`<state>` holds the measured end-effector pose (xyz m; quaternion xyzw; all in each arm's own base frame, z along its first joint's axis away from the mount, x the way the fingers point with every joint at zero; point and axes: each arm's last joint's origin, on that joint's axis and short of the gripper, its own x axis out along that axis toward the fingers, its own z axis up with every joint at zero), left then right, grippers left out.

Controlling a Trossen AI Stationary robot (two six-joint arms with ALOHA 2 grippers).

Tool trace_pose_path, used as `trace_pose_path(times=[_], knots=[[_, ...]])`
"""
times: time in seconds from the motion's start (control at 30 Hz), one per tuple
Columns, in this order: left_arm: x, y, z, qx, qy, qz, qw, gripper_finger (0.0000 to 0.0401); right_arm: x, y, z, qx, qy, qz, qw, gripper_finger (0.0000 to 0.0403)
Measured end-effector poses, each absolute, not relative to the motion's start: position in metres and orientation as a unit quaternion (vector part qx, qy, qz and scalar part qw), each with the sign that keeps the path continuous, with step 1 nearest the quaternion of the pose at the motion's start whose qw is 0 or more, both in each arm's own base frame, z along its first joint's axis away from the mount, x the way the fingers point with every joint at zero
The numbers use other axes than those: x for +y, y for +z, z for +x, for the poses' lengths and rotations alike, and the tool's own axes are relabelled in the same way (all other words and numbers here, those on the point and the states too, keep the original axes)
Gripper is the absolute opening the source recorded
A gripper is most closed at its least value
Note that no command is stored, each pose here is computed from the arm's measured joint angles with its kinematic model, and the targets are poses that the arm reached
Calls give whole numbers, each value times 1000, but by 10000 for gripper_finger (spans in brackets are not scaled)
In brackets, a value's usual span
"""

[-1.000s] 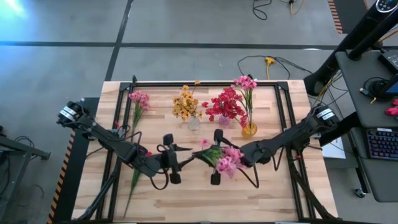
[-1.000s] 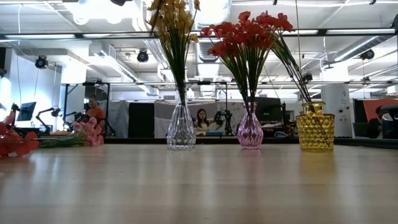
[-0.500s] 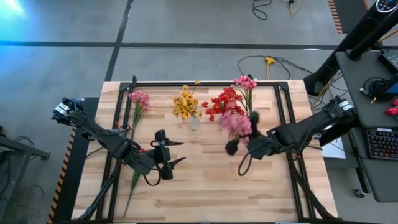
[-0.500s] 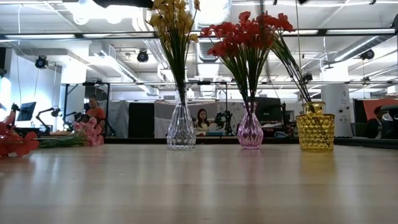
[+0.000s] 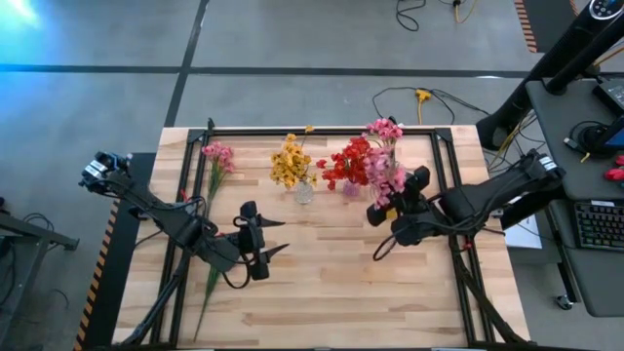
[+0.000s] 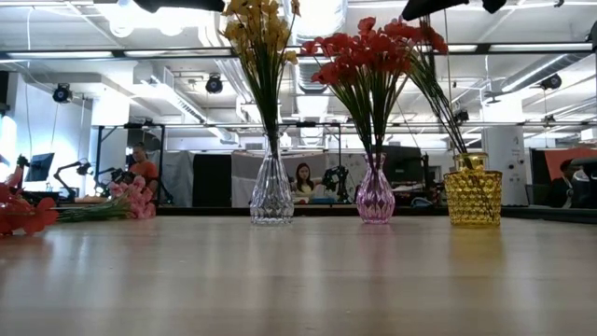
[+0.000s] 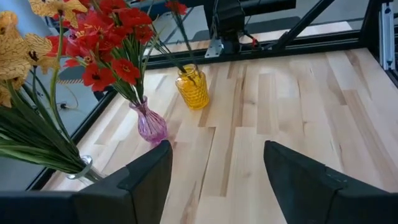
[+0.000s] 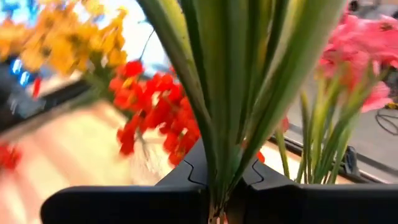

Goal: Sort flowers into vase by color
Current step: Put the right pink flowers into the yellow vase

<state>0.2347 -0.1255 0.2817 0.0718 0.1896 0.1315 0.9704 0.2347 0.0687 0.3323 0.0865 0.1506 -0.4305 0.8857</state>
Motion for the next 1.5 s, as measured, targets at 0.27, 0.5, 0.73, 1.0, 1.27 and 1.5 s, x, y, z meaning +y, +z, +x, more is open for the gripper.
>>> trace_pose_path(times=[0.27, 0.5, 0.73, 1.0, 1.27, 1.5], knots=[[-125, 280, 235, 194, 133, 76, 969, 235, 58, 353, 226, 248, -401, 89, 877, 13], [-125, 280, 235, 194, 133, 75, 969, 235, 48, 364, 213, 207, -455, 72, 863, 13], [-125, 279, 234, 201, 133, 81, 967, 235, 43, 364, 200, 188, -472, 50, 860, 13], [-125, 279, 234, 201, 134, 81, 967, 235, 41, 343, 197, 165, -502, 48, 848, 13], [-125, 279, 234, 200, 134, 81, 967, 235, 40, 320, 196, 151, -521, 55, 838, 13], [-125, 279, 234, 200, 134, 81, 967, 235, 40, 302, 195, 141, -531, 73, 833, 13]])
